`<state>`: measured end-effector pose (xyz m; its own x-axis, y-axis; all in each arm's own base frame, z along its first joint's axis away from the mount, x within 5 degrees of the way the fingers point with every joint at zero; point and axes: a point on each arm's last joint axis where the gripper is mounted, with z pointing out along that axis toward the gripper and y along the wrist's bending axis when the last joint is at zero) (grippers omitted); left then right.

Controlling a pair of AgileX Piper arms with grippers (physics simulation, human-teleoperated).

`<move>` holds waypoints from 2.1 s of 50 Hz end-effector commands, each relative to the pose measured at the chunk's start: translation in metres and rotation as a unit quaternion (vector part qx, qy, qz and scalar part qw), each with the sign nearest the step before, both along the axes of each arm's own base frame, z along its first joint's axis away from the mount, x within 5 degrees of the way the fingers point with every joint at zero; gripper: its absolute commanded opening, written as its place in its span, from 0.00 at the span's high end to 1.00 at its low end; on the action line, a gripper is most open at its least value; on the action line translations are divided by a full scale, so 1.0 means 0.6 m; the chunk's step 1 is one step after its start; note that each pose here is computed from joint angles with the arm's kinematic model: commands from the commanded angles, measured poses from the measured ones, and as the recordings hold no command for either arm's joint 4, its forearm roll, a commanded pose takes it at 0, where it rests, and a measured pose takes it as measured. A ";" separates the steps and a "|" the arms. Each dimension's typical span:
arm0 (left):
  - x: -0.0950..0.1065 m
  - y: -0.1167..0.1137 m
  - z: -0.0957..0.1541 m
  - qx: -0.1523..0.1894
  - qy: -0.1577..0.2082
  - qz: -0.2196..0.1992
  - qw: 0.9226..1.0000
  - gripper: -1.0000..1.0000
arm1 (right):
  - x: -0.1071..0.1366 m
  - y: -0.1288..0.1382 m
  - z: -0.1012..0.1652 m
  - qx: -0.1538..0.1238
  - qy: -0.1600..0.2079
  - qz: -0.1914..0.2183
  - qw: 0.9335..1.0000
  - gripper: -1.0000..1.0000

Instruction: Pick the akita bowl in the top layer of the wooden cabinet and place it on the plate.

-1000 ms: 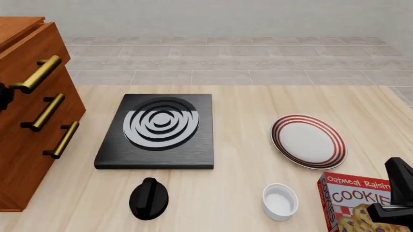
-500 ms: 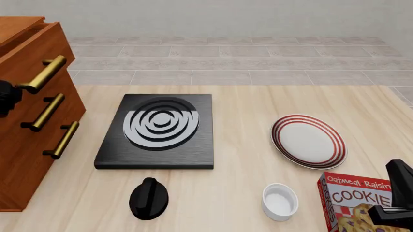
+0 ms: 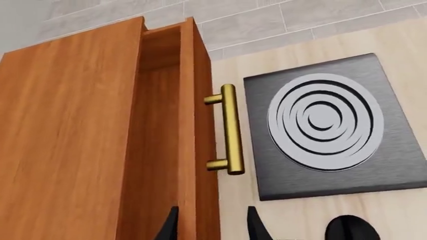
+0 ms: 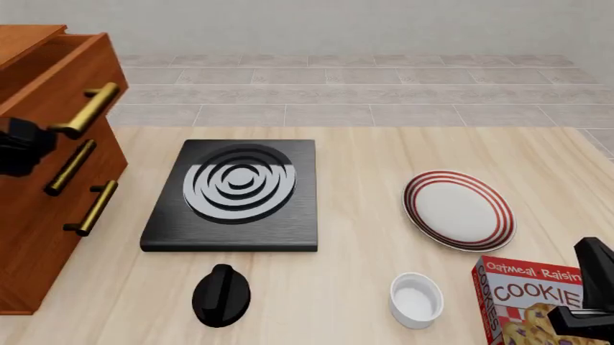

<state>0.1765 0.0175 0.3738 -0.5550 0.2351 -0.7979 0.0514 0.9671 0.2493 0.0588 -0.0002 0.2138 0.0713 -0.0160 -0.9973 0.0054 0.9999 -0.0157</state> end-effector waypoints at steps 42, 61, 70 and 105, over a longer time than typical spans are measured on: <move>0.030 -0.077 0.000 -0.029 0.024 -0.111 0.993 0.00 | 0.001 0.000 0.001 0.003 -0.002 -0.001 1.000 1.00; 0.039 -0.098 -0.006 -0.036 0.024 -0.134 0.990 0.00 | 0.002 -0.001 0.001 0.006 -0.001 -0.002 1.000 1.00; 0.043 -0.109 -0.005 -0.040 0.023 -0.147 0.988 0.00 | -0.001 0.000 0.000 0.007 -0.002 -0.002 1.000 1.00; 0.056 -0.153 0.006 -0.051 0.015 -0.191 0.980 0.00 | 0.000 -0.001 0.000 0.009 -0.002 -0.002 1.000 1.00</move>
